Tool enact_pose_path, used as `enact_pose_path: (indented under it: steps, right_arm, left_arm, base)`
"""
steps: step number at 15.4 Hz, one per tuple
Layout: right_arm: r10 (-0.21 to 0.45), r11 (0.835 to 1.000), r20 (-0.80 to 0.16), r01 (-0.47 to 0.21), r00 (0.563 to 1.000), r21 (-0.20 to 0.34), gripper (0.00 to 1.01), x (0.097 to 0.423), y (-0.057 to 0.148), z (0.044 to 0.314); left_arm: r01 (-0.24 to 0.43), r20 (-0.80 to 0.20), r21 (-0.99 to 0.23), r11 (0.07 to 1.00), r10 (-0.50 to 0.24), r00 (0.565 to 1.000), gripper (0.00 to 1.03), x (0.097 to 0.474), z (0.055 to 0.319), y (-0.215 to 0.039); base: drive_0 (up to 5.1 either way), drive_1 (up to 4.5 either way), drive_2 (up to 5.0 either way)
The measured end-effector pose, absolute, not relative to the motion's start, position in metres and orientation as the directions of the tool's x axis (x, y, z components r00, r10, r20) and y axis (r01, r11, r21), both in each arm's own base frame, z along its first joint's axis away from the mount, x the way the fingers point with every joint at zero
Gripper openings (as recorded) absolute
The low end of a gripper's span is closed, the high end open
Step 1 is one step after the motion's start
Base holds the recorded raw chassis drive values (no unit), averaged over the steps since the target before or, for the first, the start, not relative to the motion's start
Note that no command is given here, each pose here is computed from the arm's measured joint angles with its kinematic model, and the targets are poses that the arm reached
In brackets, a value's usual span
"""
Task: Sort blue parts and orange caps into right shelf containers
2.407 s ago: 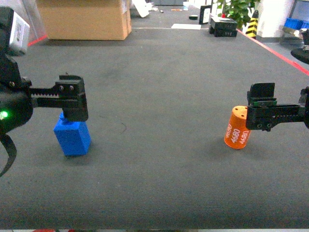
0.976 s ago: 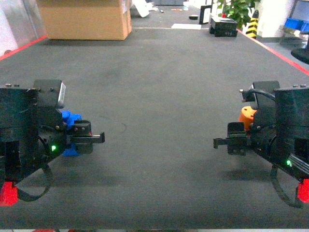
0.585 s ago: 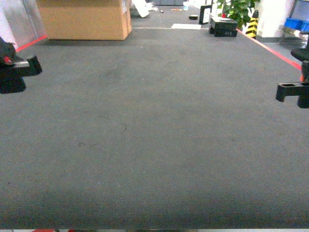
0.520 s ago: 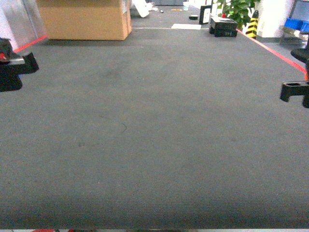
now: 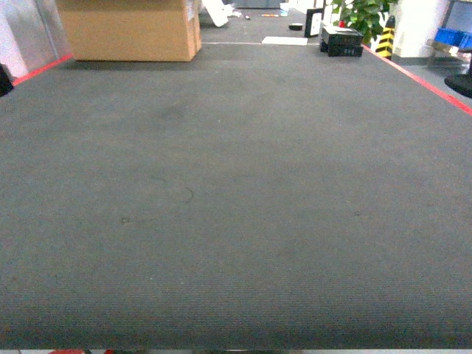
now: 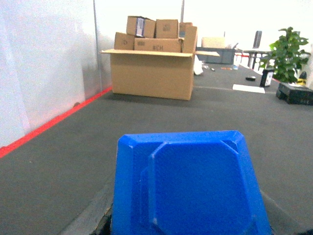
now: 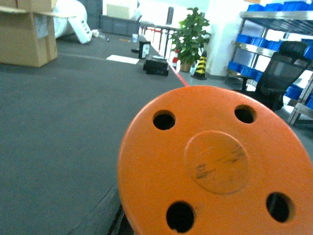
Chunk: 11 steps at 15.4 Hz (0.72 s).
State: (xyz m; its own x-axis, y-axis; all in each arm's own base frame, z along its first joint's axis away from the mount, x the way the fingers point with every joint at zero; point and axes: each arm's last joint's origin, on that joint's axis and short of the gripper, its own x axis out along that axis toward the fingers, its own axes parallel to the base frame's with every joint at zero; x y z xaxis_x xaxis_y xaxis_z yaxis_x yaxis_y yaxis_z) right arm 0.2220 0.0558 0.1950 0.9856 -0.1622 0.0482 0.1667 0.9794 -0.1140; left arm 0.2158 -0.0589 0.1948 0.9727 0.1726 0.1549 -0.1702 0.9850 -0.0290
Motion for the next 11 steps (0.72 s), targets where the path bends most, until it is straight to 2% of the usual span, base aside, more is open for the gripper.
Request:
enact_pose_path:
  steps: [3,11]
  right_arm:
    - [-0.19,0.975,0.167,0.205,0.967,-0.082,0.45,0.181,0.046,0.226]
    - [-0.176,0.978,0.165,0.191,0.97,-0.08,0.45,0.175,0.046,0.223]
  left_arm:
    - [-0.217,0.243,-0.053,0.975,0.223,0.944,0.44,0.182,0.21,-0.059]
    - [-0.241,0.237,0.012,0.97,0.232,0.943,0.44,0.18,0.21,-0.062]
  base:
    - [0.0,0.0,0.0]
    - [0.0,0.0,0.0]
